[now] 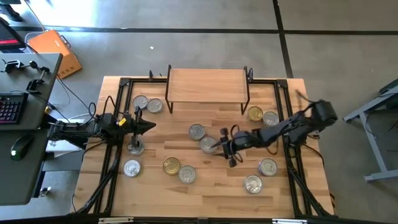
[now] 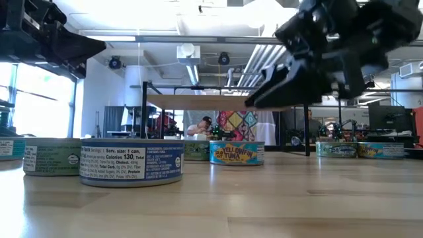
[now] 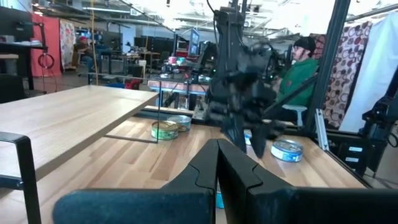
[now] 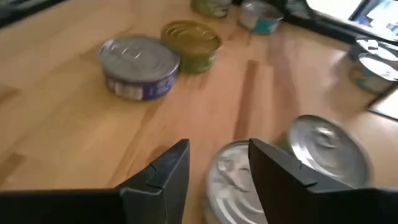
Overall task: Stack canned seafood by type on shelf
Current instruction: Put the yellow tuna can on the shelf
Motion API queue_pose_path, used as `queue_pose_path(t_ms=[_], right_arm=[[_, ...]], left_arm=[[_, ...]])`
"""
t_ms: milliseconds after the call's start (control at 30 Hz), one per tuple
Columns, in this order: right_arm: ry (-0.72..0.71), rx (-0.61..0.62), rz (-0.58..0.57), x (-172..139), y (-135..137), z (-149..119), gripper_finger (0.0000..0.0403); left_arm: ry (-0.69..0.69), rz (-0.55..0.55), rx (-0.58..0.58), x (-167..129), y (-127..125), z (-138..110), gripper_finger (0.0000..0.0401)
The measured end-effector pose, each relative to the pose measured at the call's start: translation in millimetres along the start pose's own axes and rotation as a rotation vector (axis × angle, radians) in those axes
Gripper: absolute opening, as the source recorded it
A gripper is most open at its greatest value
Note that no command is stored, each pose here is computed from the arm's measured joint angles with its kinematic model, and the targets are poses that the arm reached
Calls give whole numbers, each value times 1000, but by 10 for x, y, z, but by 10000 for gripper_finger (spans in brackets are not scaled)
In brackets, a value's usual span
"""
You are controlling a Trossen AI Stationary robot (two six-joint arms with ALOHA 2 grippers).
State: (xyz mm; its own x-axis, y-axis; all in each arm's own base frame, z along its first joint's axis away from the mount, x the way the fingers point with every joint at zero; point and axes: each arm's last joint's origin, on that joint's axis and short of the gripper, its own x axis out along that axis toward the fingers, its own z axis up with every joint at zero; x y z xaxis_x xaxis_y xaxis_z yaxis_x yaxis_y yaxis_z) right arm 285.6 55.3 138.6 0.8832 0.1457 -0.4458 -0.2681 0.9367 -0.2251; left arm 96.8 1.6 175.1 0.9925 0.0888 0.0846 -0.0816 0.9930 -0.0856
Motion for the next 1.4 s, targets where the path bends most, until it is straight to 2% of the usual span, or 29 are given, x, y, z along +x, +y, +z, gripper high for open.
queue_pose_path(t_ms=[133,367,467,600,733,867,1133,1400], right_arm=[[60,-4,-56,197,82,-85,154],[168,-63,-142,493,182,-70,138],[234,-77,-179,569,188,-73,115],[286,-63,-178,630,209,-98,61],[317,-36,-200,624,255,-120,11],[316,-20,-223,570,310,-70,13],[275,-30,-165,398,390,126,0],[221,-49,-165,287,388,288,0]], left_arm=[[0,0,-14,0,0,0,0],[0,0,-16,0,0,0,0],[1,0,-16,0,0,-1,0],[2,-1,-16,0,-1,-2,0],[3,-3,-16,0,-1,-3,0],[4,-15,-16,0,-5,-3,0],[5,-15,-16,0,-5,-4,0],[4,-15,-35,0,-5,-3,0]])
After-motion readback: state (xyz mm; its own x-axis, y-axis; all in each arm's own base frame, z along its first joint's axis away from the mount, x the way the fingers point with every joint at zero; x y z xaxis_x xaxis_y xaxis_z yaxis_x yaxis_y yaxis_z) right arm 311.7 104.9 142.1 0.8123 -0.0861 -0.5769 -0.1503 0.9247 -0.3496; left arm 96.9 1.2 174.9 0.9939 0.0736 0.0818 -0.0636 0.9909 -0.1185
